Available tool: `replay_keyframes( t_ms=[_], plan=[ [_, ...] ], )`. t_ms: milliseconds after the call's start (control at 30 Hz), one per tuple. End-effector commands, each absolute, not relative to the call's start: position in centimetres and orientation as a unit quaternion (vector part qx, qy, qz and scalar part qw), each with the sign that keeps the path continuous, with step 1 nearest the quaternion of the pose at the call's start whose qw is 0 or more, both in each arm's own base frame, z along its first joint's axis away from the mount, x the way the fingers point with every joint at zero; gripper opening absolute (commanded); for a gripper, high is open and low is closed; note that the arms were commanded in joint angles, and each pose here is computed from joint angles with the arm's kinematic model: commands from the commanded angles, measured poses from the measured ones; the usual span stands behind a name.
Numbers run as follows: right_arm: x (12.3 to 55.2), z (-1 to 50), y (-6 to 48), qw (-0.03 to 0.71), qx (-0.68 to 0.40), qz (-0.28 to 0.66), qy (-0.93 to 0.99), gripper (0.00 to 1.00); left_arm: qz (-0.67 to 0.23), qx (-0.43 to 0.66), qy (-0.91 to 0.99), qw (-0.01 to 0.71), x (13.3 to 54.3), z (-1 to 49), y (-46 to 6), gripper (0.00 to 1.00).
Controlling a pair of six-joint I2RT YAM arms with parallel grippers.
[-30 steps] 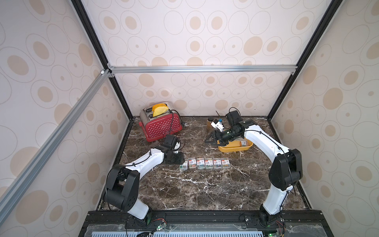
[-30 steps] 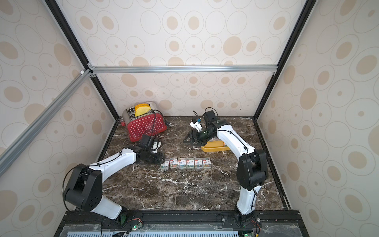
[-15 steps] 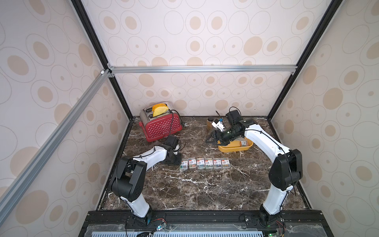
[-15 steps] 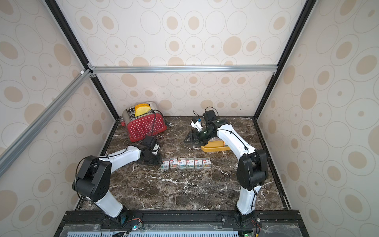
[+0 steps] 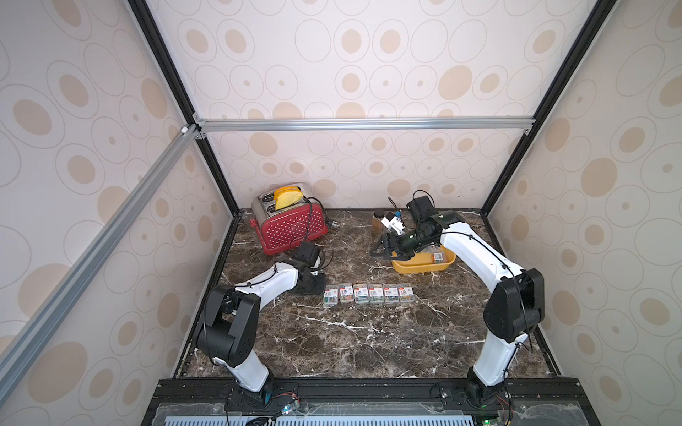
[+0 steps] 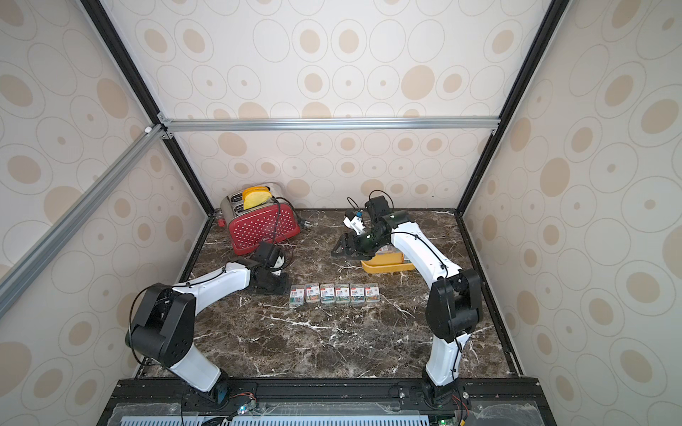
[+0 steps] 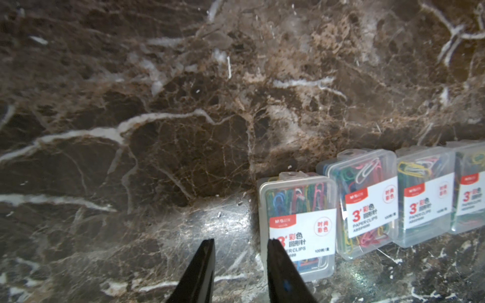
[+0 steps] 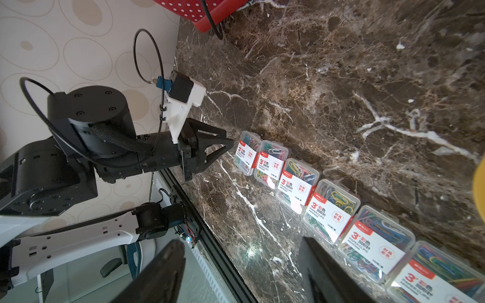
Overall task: Take the paper clips out of the storage box
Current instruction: Place the boxed paper clips at the center of the board.
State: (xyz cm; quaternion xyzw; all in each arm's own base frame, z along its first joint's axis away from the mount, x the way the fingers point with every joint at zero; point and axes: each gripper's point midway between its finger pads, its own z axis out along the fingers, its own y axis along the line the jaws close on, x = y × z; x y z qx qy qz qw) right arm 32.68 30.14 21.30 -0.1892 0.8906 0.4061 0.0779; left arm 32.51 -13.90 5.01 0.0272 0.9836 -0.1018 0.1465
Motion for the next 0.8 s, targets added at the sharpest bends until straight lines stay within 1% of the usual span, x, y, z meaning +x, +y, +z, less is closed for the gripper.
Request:
replay_keyframes(
  t_ms=[0,300,767],
  plan=[
    [32.8,21.1,30.1,0.078,-0.194,0.394,0.895,0.74,-0.083,0.021,0.985,0.148,33.3,4.8,-13.1,0.34],
    [33.0,21.0,30.1,0.078,-0.190,0.395,0.895,0.74,-0.080,0.027,0.987,0.136,34.2,3.1,-13.5,0.34],
    [33.1,20.8,30.1,0.079,-0.187,0.393,0.897,0.73,-0.108,0.027,0.983,0.146,35.1,3.3,-14.7,0.35]
  ],
)
